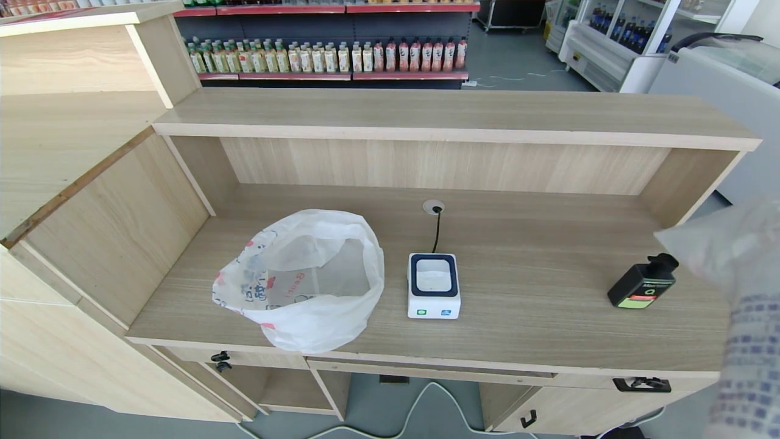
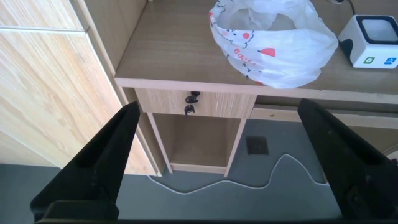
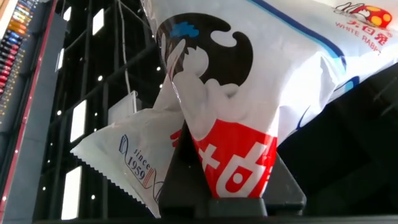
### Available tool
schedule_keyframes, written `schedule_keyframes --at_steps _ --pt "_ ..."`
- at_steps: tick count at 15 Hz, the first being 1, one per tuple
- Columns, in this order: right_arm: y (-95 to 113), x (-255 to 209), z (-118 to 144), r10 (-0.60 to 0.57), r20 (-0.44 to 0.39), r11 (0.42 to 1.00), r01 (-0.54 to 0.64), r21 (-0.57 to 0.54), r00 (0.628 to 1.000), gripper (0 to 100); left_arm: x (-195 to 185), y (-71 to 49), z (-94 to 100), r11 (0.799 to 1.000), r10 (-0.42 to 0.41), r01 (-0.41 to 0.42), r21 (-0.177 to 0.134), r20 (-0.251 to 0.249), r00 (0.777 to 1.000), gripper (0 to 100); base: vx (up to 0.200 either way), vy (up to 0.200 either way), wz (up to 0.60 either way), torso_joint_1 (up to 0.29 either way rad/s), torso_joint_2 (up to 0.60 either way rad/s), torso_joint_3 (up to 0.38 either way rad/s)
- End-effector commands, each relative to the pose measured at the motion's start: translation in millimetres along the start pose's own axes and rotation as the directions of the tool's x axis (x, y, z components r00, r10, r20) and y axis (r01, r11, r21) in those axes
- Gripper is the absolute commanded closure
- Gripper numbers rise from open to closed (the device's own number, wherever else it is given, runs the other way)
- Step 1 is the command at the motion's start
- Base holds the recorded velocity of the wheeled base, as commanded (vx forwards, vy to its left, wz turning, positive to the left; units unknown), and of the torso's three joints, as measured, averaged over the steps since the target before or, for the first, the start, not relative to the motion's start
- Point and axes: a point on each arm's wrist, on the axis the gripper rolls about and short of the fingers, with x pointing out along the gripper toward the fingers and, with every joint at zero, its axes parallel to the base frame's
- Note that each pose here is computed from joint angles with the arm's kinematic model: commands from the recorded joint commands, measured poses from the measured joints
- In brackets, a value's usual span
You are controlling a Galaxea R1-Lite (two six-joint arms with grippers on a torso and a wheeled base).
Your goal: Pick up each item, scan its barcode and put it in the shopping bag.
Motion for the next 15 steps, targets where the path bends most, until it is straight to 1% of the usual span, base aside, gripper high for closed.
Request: schedule_keyframes --at_steps 1,2,7,9,10,11,12,13,14,15 --pt "-10.6 -9.2 -6.2 0.007 -0.020 0.999 -0.008 -0.047 1.000 100 0.0 0.0 0.0 1.000 0.000 0.000 0.002 0.000 1.000 0 0.000 0.000 0.00 0.000 0.00 0.000" --pt "-9.5 -8.5 -5.4 0.001 -0.011 0.999 -0.002 -0.043 1.000 100 0.0 0.0 0.0 1.000 -0.001 0.001 0.000 0.000 1.000 0 0.000 0.000 0.00 0.000 0.00 0.000" --pt "-13.4 -9.4 -6.9 -0.005 -0.023 0.999 0.005 -0.037 1.000 100 0.0 0.0 0.0 1.000 0.000 0.000 0.000 0.000 1.000 0 0.000 0.000 0.00 0.000 0.00 0.000" --pt "-13.7 -10.5 -9.7 0.030 -0.058 0.999 -0.028 0.022 0.998 100 0.0 0.0 0.0 1.000 0.000 0.000 0.002 0.000 1.000 0 0.000 0.000 0.00 0.000 0.00 0.000" --pt "-10.5 -13.5 -14.1 0.144 -0.152 0.980 -0.121 0.156 0.978 100 0.0 0.0 0.0 1.000 0.000 0.000 0.000 0.000 1.000 0 0.000 0.000 0.00 0.000 0.00 0.000" --pt "-9.6 -16.2 -17.1 0.228 -0.232 0.949 -0.163 0.270 0.946 100 0.0 0.0 0.0 1.000 0.000 0.000 0.000 0.000 1.000 0 0.000 0.000 0.00 0.000 0.00 0.000" --pt "-8.1 -17.4 -18.6 0.285 -0.286 0.921 -0.179 0.346 0.915 100 0.0 0.0 0.0 1.000 0.000 0.000 0.000 0.000 1.000 0 0.000 0.000 0.00 0.000 0.00 0.000" --pt "-6.3 -17.9 -23.6 0.371 -0.384 0.875 -0.180 0.449 0.845 100 0.0 0.0 0.0 1.000 0.000 0.000 0.000 0.000 1.000 0 0.000 0.000 0.00 0.000 0.00 0.000" --pt "-5.0 -18.3 -27.9 0.472 -0.501 0.817 -0.147 0.557 0.725 100 0.0 0.0 0.2 1.000 0.000 0.000 0.000 0.002 1.000 0 0.000 0.000 0.00 0.000 0.00 0.000" --pt "-5.2 -18.9 -31.8 0.553 -0.596 0.763 -0.066 0.643 0.582 100 0.0 0.0 0.0 1.000 0.000 0.000 0.000 0.000 1.000 0 0.000 0.000 0.00 0.000 0.00 0.000"
